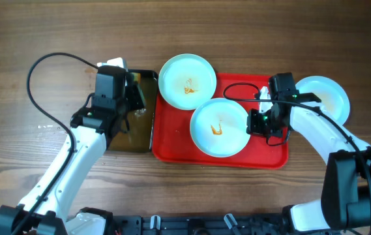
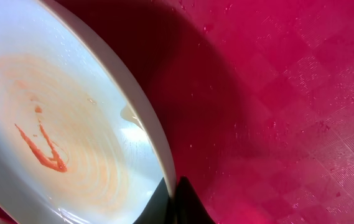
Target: Clean dirty plates on tray and stack at the side
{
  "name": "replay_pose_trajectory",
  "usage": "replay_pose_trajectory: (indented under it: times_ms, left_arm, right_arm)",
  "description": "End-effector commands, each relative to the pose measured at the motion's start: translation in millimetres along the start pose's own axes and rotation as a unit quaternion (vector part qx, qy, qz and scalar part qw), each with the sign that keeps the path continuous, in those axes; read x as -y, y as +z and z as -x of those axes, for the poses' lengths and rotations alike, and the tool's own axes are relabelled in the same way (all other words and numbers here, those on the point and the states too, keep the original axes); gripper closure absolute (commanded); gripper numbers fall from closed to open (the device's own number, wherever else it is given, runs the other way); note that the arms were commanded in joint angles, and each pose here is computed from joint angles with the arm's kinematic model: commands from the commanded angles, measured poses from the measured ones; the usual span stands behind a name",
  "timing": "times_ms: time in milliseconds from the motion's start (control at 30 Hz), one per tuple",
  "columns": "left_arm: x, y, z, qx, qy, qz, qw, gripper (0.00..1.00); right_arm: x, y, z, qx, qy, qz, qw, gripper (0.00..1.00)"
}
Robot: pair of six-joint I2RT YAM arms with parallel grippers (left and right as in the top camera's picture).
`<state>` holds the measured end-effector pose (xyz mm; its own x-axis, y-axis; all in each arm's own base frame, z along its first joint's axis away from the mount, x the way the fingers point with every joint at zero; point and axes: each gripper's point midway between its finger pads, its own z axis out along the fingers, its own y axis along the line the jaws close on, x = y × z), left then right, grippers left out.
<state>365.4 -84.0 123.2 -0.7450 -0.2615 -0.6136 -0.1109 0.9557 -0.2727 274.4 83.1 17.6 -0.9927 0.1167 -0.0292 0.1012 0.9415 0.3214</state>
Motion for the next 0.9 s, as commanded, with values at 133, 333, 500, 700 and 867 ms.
replay_pose_trajectory:
  times_ms: [133, 333, 500, 700, 867]
  left_arm:
    - [35, 18, -69, -0.173, -0.052, -0.109, 0.978, 0.96]
    - [99, 2, -84, -0.201, -0.029, -0.224, 0.953, 0.96]
    - [172, 17, -106, -0.21, -0.07, -0.285, 0.933, 0.96]
    - [215, 41, -166, -0.251, -0.051, -0.313, 0.915, 0.96]
    - [221, 55, -197, -0.278, -0.063, -0.304, 0.909, 0.96]
  right_arm:
    - [-2, -3, 0, 0.006, -0.006, -0.001, 1.0, 0.96]
    - [-2, -3, 0, 0.006, -0.006, 0.0, 1.0, 0.96]
    - [-3, -3, 0, 0.005, -0.006, 0.001, 1.0, 0.96]
    - [-3, -3, 0, 0.006, -0.006, 0.001, 1.0, 0.96]
    - [-3, -3, 0, 0.006, -0.006, 0.001, 1.0, 0.96]
